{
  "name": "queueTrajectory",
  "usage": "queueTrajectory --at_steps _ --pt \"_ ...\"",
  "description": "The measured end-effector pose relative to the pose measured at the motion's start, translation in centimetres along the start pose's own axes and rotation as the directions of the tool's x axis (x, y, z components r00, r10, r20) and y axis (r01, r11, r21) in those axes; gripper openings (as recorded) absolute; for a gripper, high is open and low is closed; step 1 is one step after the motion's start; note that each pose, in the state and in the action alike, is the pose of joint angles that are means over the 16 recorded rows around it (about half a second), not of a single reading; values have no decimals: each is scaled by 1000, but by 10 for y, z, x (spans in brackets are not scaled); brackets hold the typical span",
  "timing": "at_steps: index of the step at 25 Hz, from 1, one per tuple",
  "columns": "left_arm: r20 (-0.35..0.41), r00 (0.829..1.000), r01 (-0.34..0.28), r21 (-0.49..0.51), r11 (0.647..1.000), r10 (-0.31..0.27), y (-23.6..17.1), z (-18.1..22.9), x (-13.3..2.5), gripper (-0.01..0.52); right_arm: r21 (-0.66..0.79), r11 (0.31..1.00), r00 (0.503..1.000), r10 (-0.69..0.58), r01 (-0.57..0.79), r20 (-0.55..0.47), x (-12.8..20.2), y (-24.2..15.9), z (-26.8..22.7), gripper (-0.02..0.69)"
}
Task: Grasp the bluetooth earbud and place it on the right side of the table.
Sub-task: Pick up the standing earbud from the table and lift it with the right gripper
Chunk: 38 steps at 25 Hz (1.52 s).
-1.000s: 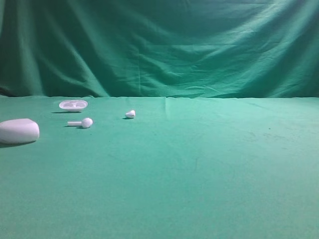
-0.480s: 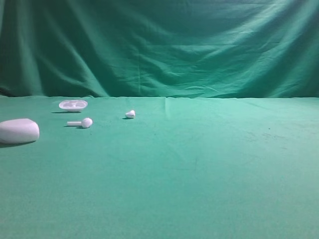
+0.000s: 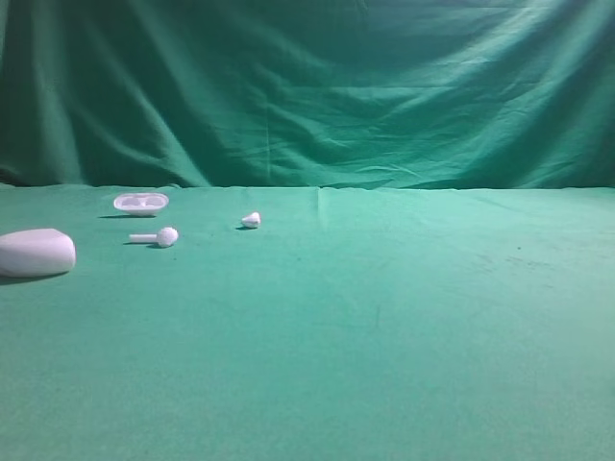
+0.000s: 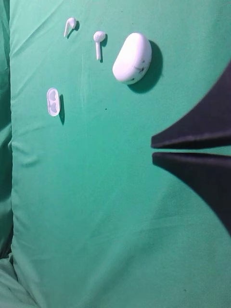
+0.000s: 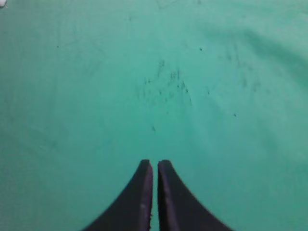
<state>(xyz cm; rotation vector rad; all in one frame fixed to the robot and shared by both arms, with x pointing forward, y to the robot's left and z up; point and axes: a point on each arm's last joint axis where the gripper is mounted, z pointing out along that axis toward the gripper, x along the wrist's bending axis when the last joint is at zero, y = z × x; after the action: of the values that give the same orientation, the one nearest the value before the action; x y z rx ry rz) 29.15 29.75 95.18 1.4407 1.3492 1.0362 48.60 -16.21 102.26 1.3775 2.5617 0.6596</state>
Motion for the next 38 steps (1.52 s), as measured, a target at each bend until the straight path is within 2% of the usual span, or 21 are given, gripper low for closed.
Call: queueTrajectory --at_steps 8,11,14,24,28,35,38 --pt "0 1000 0 0 1000 0 0 0 0 0 17 995 995 -101 101 -13 25 50 41 6" --pt "0 1000 0 0 1000 0 0 0 0 0 18 991 991 -136 136 -19 33 66 57 40" --pt "0 1000 0 0 1000 0 0 0 0 0 12 986 986 -166 166 -23 39 80 73 105" --pt "0 1000 0 0 1000 0 0 0 0 0 -12 982 982 -191 191 -12 52 127 129 408" --pt "0 1000 0 0 1000 0 0 0 0 0 -1 986 986 -169 169 6 51 143 149 483" --pt "0 1000 0 0 1000 0 0 0 0 0 34 991 990 -131 130 49 48 159 172 509" --pt "0 1000 0 0 1000 0 0 0 0 0 48 991 990 -126 123 64 46 162 178 498"
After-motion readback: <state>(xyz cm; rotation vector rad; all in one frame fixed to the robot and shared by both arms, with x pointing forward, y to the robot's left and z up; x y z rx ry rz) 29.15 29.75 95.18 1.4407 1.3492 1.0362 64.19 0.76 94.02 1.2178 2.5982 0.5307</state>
